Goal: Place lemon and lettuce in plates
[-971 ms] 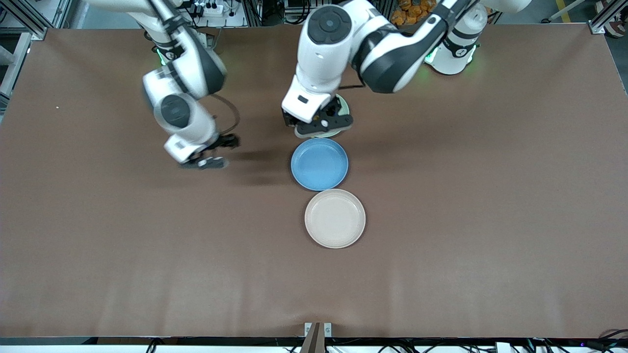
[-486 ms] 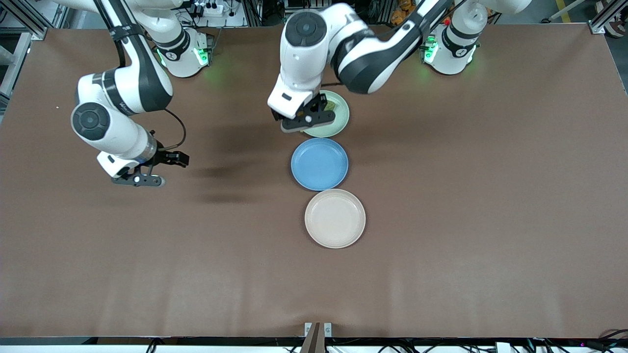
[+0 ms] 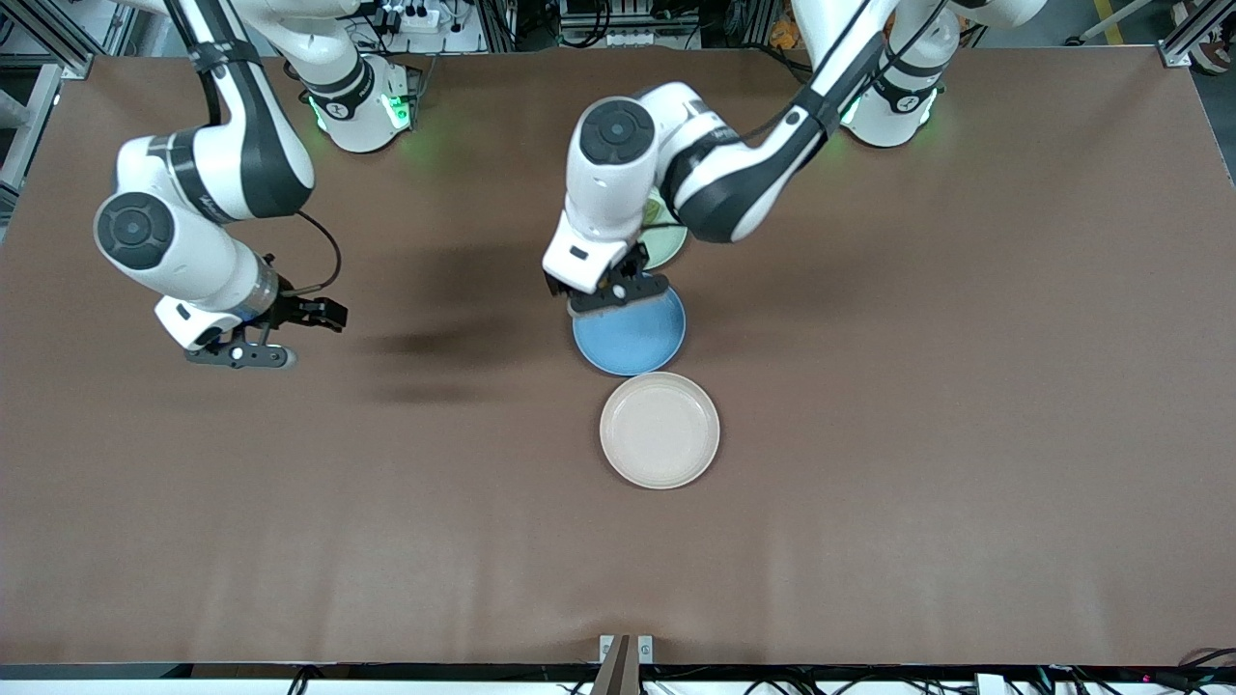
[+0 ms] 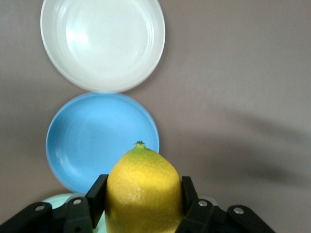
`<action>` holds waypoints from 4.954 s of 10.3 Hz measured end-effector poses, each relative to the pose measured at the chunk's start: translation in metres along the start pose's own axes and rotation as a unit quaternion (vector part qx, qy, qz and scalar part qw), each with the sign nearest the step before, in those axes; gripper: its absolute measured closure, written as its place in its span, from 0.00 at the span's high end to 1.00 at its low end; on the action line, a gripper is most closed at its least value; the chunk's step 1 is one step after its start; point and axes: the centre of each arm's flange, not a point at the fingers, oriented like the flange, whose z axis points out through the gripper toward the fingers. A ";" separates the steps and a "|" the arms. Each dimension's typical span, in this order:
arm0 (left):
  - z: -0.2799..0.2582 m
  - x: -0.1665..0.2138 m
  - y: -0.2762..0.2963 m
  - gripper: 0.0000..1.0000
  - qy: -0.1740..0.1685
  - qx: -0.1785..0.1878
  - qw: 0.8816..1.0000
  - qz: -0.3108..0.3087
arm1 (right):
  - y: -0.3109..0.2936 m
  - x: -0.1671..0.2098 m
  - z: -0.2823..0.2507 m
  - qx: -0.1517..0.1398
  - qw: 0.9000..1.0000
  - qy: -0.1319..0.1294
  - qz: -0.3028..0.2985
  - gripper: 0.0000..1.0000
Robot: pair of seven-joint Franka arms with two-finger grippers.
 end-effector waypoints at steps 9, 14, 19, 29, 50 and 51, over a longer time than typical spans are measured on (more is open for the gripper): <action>0.118 0.109 -0.050 0.65 0.093 -0.033 0.995 0.016 | 0.039 0.012 -0.072 -0.003 1.000 0.010 -0.004 1.00; 0.169 0.113 -0.062 0.66 0.092 -0.042 0.995 0.012 | 0.048 0.015 -0.109 -0.002 1.000 0.023 0.005 1.00; 0.070 0.134 -0.051 1.00 0.102 -0.029 0.994 -0.002 | 0.054 0.013 -0.139 -0.002 1.000 0.028 0.011 1.00; -0.303 0.193 -0.269 1.00 0.023 0.053 0.998 0.015 | 0.078 -0.024 -0.252 -0.001 0.997 0.063 0.032 1.00; -0.360 0.191 -0.409 1.00 -0.022 0.099 0.989 0.107 | 0.096 -0.016 -0.259 0.003 0.995 0.085 0.049 1.00; -0.356 0.195 -0.409 1.00 -0.023 0.099 0.989 0.106 | 0.096 -0.016 -0.258 0.003 0.995 0.084 0.049 1.00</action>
